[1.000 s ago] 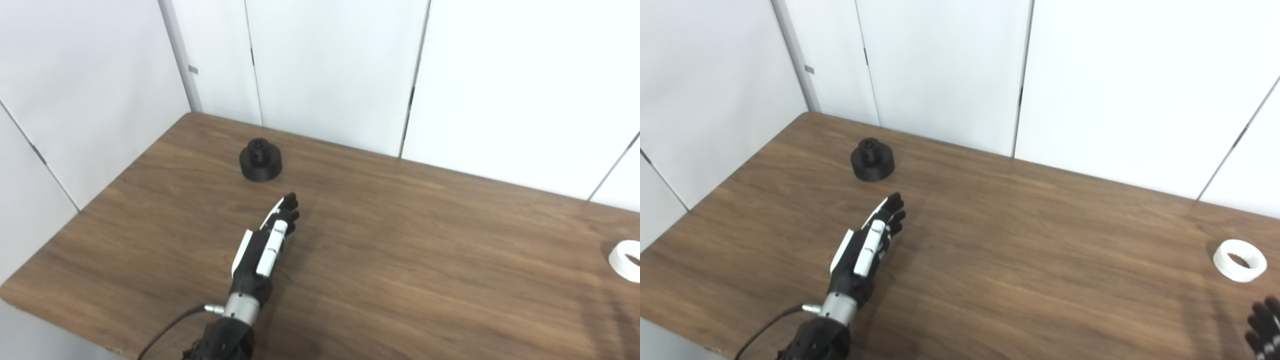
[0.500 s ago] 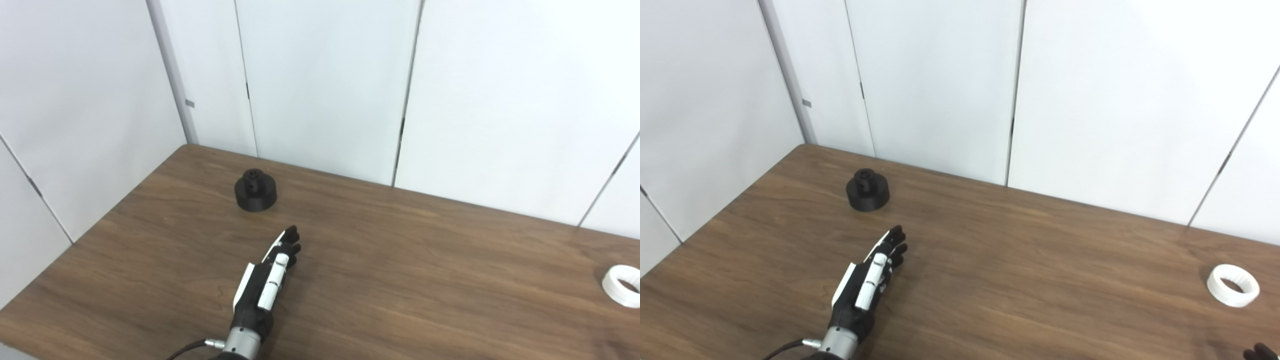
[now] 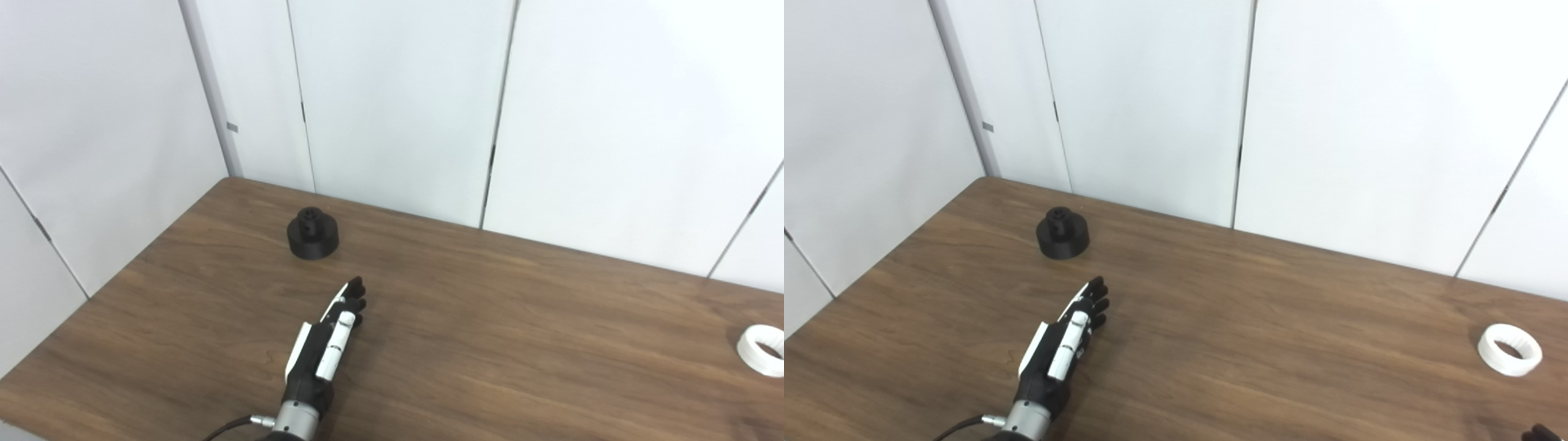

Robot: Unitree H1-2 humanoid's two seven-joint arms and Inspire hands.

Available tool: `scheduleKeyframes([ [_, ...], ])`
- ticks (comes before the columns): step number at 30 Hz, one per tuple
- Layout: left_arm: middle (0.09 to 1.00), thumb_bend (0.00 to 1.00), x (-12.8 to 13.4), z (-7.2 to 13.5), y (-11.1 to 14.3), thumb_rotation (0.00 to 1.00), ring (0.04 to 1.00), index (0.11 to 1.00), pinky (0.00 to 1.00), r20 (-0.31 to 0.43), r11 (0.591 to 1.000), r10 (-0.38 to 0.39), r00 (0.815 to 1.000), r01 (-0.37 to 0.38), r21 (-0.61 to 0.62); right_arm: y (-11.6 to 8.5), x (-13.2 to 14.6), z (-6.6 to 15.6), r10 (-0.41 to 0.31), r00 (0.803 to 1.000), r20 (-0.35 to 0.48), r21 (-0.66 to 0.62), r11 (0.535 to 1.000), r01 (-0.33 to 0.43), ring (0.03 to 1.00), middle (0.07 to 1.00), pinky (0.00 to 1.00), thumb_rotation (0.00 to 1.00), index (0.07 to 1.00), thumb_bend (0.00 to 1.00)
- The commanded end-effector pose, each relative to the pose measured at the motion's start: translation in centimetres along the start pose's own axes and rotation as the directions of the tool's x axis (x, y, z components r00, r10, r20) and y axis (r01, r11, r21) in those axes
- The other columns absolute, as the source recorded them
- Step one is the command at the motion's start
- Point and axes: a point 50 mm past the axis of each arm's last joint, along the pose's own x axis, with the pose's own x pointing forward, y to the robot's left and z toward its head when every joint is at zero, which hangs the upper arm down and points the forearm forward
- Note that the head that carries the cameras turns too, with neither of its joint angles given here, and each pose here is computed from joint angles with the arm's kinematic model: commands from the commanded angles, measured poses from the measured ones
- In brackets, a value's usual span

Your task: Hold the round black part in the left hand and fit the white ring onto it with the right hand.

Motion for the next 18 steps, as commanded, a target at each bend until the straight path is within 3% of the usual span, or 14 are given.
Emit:
scheduleKeyframes([
  [1, 0.959, 0.50, -0.1, 0.6, -0.6, 0.87, 0.957, 0.959, 0.97, 0.065, 1.000, 0.010, 0.998, -0.009, -0.015, 0.0, 0.6, 1.5, 0.002, 0.996, 0.089, -0.004, 1.000, -0.001, 0.843, 0.854, 0.64, 1.00, 0.818, 0.45],
  [7, 0.967, 0.55, 0.1, 0.9, -0.4, 0.87, 0.961, 0.959, 0.97, 0.067, 1.000, 0.030, 0.997, -0.030, 0.003, 0.0, 0.6, 1.4, 0.009, 0.996, 0.094, -0.011, 1.000, -0.008, 0.836, 0.853, 0.63, 1.00, 0.817, 0.45],
  [11, 0.959, 0.64, 0.8, 2.1, 0.8, 0.92, 0.952, 0.960, 0.93, 0.114, 0.981, 0.070, 0.991, -0.090, 0.173, 0.0, 0.7, 1.4, 0.007, 0.996, 0.093, -0.020, 1.000, -0.005, 0.845, 0.860, 0.66, 1.00, 0.822, 0.46],
  [14, 0.944, 0.71, 1.7, 3.6, 1.9, 0.81, 0.946, 0.944, 0.90, 0.151, 0.934, 0.130, 0.980, -0.173, 0.313, 0.1, 0.7, 1.4, 0.009, 0.996, 0.094, -0.023, 1.000, -0.007, 0.869, 0.874, 0.71, 1.00, 0.832, 0.48],
  [16, 0.942, 0.80, 2.5, 4.7, 2.7, 0.66, 0.945, 0.946, 0.93, 0.173, 0.895, 0.172, 0.970, -0.227, 0.383, 0.2, 0.7, 1.4, 0.011, 0.995, 0.096, -0.021, 1.000, -0.009, 0.864, 0.875, 0.71, 1.00, 0.836, 0.49],
  [18, 0.959, 0.89, 3.4, 5.9, 3.7, 0.57, 0.959, 0.956, 0.94, 0.196, 0.836, 0.209, 0.958, -0.280, 0.471, 0.3, 0.7, 1.3, 0.010, 0.995, 0.101, -0.020, 1.000, -0.008, 0.853, 0.873, 0.70, 1.00, 0.837, 0.49],
])
